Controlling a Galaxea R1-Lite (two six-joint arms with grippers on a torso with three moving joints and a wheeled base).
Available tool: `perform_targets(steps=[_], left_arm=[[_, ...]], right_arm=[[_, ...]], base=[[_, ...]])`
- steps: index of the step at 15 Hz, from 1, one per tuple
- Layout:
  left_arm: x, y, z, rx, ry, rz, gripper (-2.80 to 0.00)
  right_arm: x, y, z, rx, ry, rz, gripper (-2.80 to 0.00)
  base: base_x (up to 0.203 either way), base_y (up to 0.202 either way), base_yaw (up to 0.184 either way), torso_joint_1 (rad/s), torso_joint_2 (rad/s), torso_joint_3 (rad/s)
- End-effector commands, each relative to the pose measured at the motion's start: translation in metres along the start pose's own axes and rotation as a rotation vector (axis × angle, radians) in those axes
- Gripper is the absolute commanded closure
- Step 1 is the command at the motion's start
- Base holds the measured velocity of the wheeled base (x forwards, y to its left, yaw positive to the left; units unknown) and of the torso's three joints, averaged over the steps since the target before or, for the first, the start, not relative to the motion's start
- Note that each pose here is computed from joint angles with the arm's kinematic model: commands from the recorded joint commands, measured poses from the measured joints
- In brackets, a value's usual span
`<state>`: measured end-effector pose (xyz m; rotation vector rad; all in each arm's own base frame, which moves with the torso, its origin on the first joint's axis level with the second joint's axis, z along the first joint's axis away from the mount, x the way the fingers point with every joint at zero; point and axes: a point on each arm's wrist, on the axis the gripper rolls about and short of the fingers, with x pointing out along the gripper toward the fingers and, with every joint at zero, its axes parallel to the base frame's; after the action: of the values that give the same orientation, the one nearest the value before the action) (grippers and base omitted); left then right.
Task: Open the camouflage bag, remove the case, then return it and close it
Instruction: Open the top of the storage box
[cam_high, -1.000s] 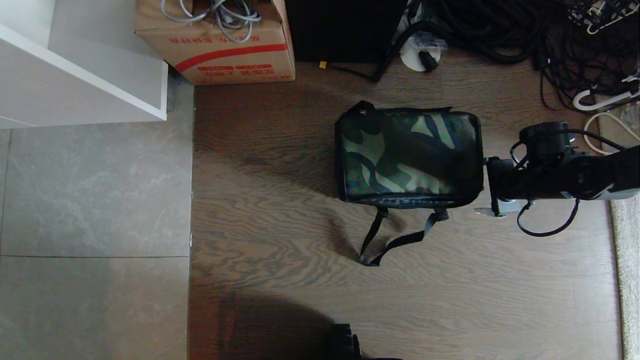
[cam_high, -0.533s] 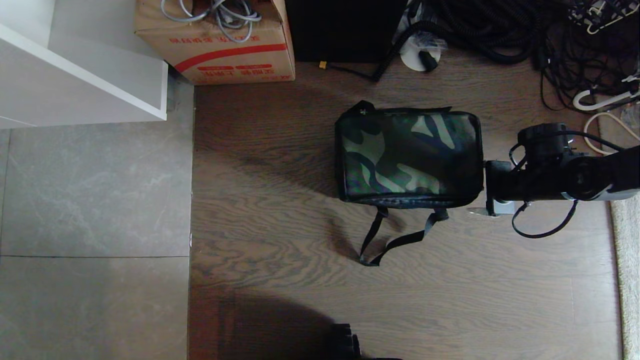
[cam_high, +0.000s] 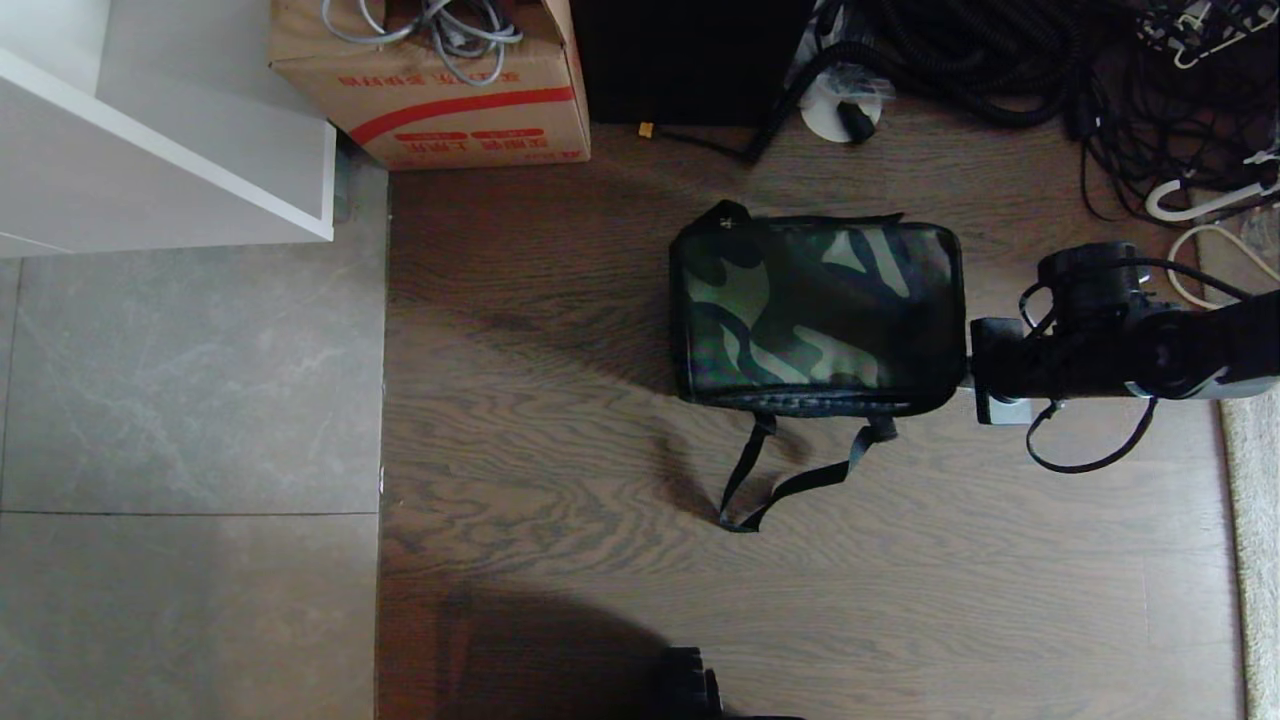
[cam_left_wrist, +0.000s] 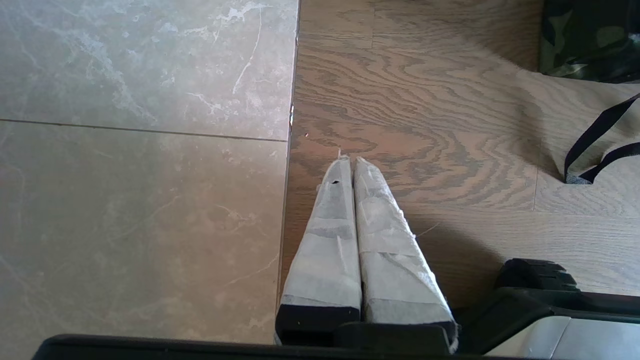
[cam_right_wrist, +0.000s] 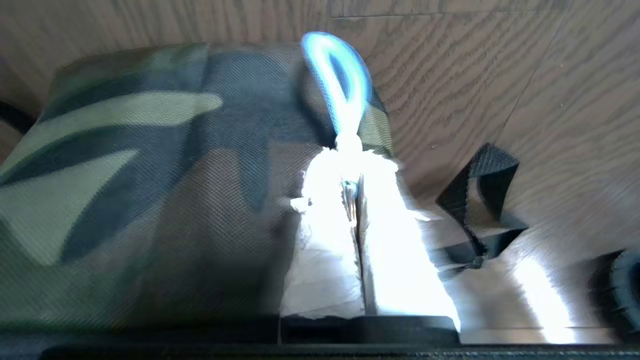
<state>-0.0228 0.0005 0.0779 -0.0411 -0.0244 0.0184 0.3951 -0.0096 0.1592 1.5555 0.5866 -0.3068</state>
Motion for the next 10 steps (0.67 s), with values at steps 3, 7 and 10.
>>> perform_targets(steps=[3, 7, 10], left_arm=[[0.001, 0.0, -0.003, 0.0, 0.009, 0.001, 0.0], [0.001, 0.0, -0.003, 0.0, 0.009, 0.001, 0.0], [0.001, 0.0, -0.003, 0.0, 0.009, 0.001, 0.0]], right_arm=[[-0.016, 0.006, 0.001, -0.053, -0.01, 0.029, 0.0], [-0.027, 0.012, 0.007, -0.155, -0.042, 0.054, 0.0], [-0.034, 0.017, 0.014, -0.206, -0.066, 0.074, 0.0]], base=[[0.0, 0.0, 0.0, 0.0, 0.0, 0.0], [0.0, 0.0, 0.0, 0.0, 0.0, 0.0], [0.0, 0.0, 0.0, 0.0, 0.0, 0.0]])
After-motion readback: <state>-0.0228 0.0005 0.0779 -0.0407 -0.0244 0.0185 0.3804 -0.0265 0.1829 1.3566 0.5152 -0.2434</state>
